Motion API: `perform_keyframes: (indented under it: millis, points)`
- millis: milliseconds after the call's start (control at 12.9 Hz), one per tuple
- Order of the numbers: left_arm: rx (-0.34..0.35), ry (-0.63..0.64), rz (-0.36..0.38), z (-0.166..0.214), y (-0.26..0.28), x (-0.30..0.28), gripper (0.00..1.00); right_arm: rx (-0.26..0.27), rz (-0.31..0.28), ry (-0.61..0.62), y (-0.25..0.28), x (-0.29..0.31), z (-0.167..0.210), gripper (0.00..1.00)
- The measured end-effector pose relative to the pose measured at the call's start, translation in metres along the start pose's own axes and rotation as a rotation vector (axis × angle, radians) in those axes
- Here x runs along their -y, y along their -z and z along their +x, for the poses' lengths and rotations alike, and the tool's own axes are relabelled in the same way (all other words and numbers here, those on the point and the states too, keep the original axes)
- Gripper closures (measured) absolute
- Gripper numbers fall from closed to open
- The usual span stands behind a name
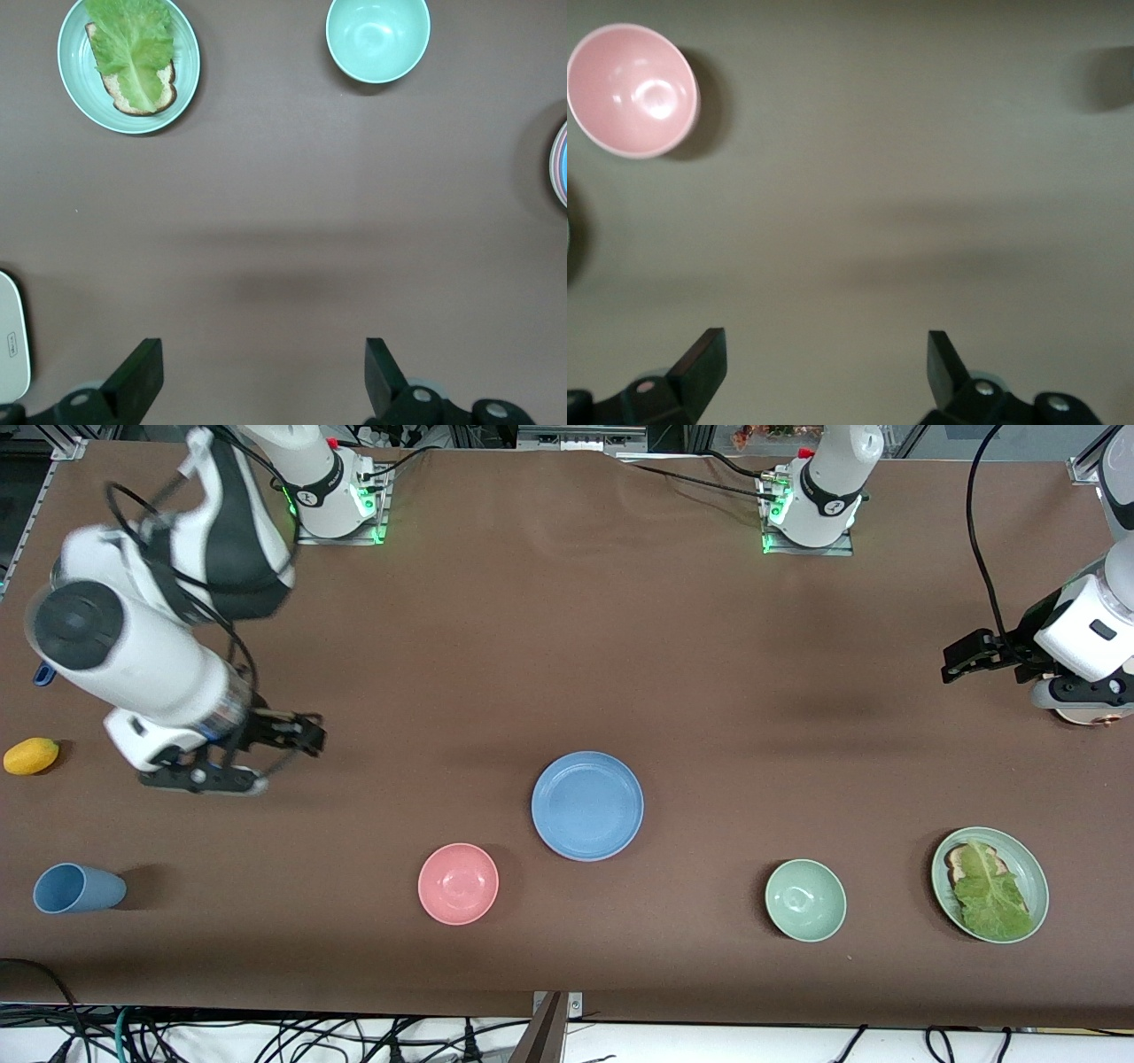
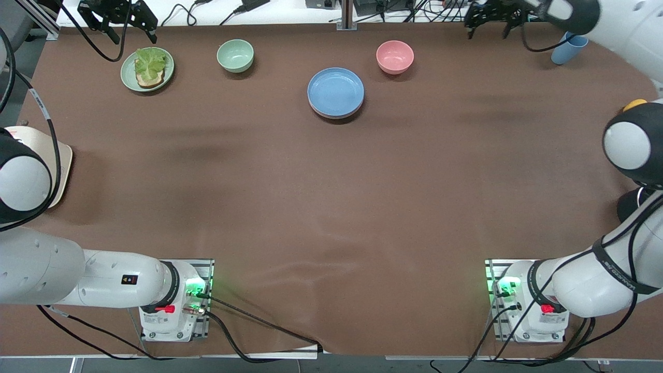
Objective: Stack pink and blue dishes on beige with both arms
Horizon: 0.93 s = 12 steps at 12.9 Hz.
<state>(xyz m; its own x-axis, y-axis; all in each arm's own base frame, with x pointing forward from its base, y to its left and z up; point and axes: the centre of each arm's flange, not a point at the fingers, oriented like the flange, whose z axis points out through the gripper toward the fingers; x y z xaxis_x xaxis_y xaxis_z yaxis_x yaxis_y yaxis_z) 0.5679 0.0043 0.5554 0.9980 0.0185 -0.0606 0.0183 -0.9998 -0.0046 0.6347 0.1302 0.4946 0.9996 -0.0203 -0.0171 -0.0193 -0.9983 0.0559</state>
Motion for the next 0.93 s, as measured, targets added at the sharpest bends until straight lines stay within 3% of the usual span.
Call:
perform_keyframes:
  millis: [388, 932]
  points:
    - [0.0, -0.002, 0.0, 0.0, 0.0, -0.001, 0.0, 0.04, 0.027, 0.021, 0.022, -0.069, -0.008, 0.0]
    - [0.001, -0.003, 0.0, 0.0, 0.0, -0.001, 0.0, 0.076, 0.032, 0.048, 0.043, -0.06, -0.024, 0.0]
